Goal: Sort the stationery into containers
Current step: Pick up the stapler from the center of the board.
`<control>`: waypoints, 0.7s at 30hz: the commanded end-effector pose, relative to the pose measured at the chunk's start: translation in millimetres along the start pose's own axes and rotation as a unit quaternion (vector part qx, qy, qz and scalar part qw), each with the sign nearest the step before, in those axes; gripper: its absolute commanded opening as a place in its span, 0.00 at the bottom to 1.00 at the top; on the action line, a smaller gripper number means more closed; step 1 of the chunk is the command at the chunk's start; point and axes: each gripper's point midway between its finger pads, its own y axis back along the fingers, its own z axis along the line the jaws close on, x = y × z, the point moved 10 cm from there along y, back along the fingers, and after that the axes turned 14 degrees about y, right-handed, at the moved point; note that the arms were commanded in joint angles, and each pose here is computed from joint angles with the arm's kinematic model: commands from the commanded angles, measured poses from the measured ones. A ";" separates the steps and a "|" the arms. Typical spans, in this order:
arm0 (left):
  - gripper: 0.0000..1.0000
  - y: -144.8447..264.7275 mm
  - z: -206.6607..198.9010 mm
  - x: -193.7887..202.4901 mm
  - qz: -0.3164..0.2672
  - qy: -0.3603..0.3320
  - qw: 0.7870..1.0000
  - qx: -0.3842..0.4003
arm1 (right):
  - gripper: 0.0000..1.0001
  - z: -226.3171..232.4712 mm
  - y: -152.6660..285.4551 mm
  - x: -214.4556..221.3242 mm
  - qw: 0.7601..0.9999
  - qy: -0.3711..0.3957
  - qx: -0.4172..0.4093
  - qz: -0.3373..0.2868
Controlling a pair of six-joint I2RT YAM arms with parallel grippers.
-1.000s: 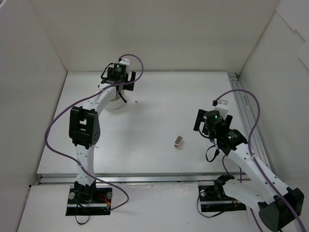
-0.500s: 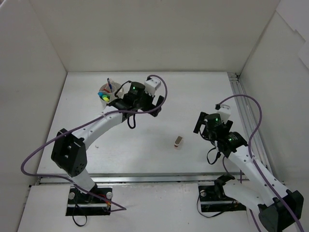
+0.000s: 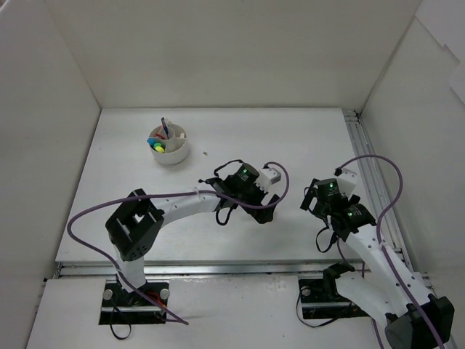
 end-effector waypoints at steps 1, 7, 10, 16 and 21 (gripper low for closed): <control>1.00 -1.3 -24.7 -20.2 -0.038 -0.021 0.999 0.024 | 0.98 -8.0 -1.3 5.7 1.000 -0.002 0.026 0.004; 1.00 -19.7 -21.8 -19.8 -0.041 -0.025 0.998 -0.036 | 0.98 -8.3 0.1 2.5 1.000 -0.006 0.023 0.003; 0.99 -32.2 -15.5 -20.1 -0.036 -0.025 0.997 -0.056 | 0.98 -7.7 1.2 0.8 1.000 -0.007 0.021 0.000; 0.44 -40.0 -17.8 -20.5 -0.029 -0.031 0.998 -0.055 | 0.98 -9.2 2.7 -0.3 1.000 -0.005 0.020 -0.005; 0.01 -28.7 -17.7 -23.9 -0.046 -0.038 0.995 -0.075 | 0.98 -10.7 3.8 -0.9 1.000 -0.003 0.021 -0.009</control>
